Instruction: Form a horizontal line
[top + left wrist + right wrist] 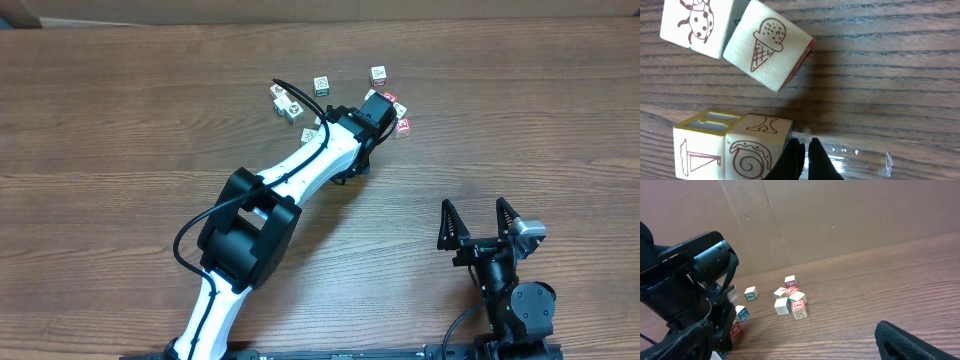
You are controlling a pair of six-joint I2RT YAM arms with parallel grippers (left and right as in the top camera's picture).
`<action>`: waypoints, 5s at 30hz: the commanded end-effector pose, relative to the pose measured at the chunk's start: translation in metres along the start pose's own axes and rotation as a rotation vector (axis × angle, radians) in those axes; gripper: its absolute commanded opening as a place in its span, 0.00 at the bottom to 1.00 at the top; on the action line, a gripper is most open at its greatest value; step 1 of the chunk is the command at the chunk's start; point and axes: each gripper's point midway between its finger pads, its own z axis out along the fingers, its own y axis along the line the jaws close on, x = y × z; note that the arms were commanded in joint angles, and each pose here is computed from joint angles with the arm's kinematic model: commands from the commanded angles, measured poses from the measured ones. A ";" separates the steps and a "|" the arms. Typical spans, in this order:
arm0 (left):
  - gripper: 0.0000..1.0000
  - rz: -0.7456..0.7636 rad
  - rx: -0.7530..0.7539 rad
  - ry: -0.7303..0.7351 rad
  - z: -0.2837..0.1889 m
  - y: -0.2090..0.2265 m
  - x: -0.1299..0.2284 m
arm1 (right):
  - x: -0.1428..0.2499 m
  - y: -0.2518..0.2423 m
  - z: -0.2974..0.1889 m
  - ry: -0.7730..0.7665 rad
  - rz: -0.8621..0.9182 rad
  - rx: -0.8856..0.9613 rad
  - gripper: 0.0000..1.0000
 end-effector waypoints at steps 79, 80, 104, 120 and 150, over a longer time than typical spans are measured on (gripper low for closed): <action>0.87 0.419 0.215 -0.110 -0.022 -0.004 -0.113 | 0.003 0.000 0.000 0.003 -0.003 -0.006 1.00; 0.87 0.418 0.215 -0.110 -0.021 -0.004 -0.113 | 0.003 0.000 0.000 0.003 -0.003 -0.006 1.00; 0.96 0.323 0.183 -0.254 -0.240 0.105 -0.088 | 0.005 0.005 0.000 0.012 0.005 -0.035 1.00; 1.00 0.266 0.239 -0.363 -0.244 0.172 0.023 | 0.014 0.074 -0.017 0.219 0.593 -0.405 1.00; 1.00 0.264 0.298 -0.198 -0.199 0.158 0.055 | -0.042 0.072 0.045 0.491 0.194 -0.177 0.91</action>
